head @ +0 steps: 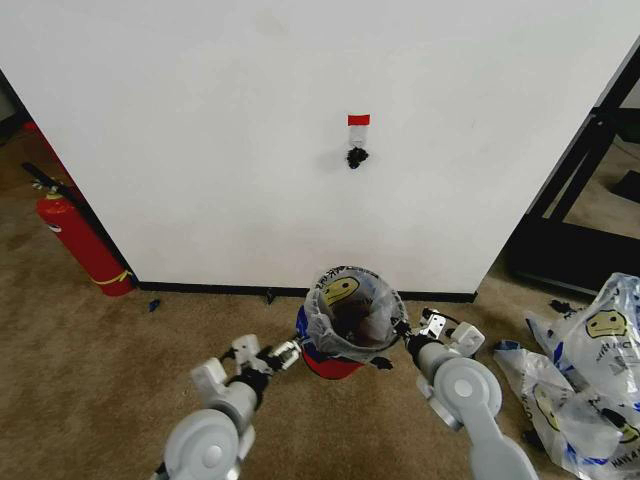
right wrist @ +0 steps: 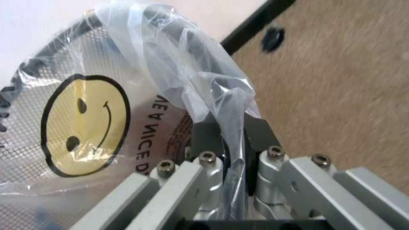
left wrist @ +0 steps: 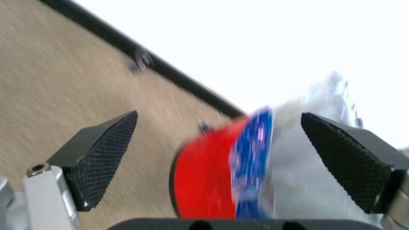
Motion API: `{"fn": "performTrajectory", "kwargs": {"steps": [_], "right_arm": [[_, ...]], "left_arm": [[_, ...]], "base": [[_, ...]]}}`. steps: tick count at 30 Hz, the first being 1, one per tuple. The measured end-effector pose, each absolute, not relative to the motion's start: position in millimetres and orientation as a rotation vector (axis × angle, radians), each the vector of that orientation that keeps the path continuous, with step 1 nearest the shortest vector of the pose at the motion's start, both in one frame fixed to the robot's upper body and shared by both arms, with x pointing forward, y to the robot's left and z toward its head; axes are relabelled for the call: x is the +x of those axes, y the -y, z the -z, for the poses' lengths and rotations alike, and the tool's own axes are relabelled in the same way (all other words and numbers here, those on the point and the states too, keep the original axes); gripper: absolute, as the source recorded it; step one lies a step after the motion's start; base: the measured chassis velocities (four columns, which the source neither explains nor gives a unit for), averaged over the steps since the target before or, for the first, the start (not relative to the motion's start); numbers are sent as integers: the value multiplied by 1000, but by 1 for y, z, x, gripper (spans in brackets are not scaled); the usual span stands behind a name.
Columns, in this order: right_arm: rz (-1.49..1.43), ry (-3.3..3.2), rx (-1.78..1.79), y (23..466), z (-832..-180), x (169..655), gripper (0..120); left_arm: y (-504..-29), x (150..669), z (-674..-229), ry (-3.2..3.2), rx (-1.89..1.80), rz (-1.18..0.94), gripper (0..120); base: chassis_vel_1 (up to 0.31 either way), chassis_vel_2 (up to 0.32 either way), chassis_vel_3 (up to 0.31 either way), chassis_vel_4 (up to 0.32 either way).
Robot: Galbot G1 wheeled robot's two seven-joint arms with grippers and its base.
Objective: Pick up the garbage bag from the wall and place it over the trash bin.
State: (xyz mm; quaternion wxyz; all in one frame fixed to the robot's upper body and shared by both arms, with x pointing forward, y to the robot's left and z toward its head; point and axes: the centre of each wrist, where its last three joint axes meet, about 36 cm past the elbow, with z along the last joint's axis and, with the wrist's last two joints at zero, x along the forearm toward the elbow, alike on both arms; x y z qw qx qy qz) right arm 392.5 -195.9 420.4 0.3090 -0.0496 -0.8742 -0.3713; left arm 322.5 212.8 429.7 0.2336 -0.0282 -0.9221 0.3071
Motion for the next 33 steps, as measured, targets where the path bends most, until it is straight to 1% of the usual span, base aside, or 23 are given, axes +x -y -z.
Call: {"fn": "performTrajectory", "kwargs": {"steps": [2, 9, 16, 20, 23, 24, 25, 26, 27, 31, 32, 33], "right_arm": [[980, 2291, -118, 182, -412, 396, 0], [895, 2268, -100, 152, -373, 410, 0], [847, 2291, -75, 136, -356, 419, 0], [843, 2293, -46, 136, -355, 417, 1], [830, 2289, -32, 138, -356, 412, 10], [825, 2292, -24, 140, -358, 409, 16], [826, 2298, -21, 141, -361, 408, 19], [826, 2298, -21, 141, -361, 408, 19], [826, 2302, -19, 143, -364, 407, 22], [834, 2326, -13, 150, -377, 404, 41], [835, 2330, -11, 151, -379, 403, 43], [837, 2335, -7, 152, -382, 402, 48]], "left_arm": [[-225, 324, -436, 2584, -25, -851, 100], [-224, 318, -445, 2666, -46, -810, 100], [-222, 320, -456, 2701, -75, -807, 100], [-221, 320, -459, 2705, -78, -806, 100], [-221, 319, -460, 2706, -78, -806, 100], [-221, 319, -460, 2705, -79, -806, 100], [-220, 319, -461, 2705, -81, -806, 100], [-220, 319, -461, 2705, -81, -806, 100], [-220, 319, -461, 2705, -83, -806, 100], [-215, 320, -459, 2705, -93, -803, 100], [-215, 320, -459, 2705, -94, -804, 100], [-214, 320, -459, 2706, -94, -805, 100]], "base": [[0, 0, 0, 0], [0, 0, 0, 0], [0, 0, 0, 0], [0, 0, 0, 0], [0, 0, 0, 0], [0, 0, 0, 0], [0, 0, 0, 0], [0, 0, 0, 0], [0, 0, 0, 0], [0, 0, 0, 0], [0, 0, 0, 0], [0, 0, 0, 0]]}}
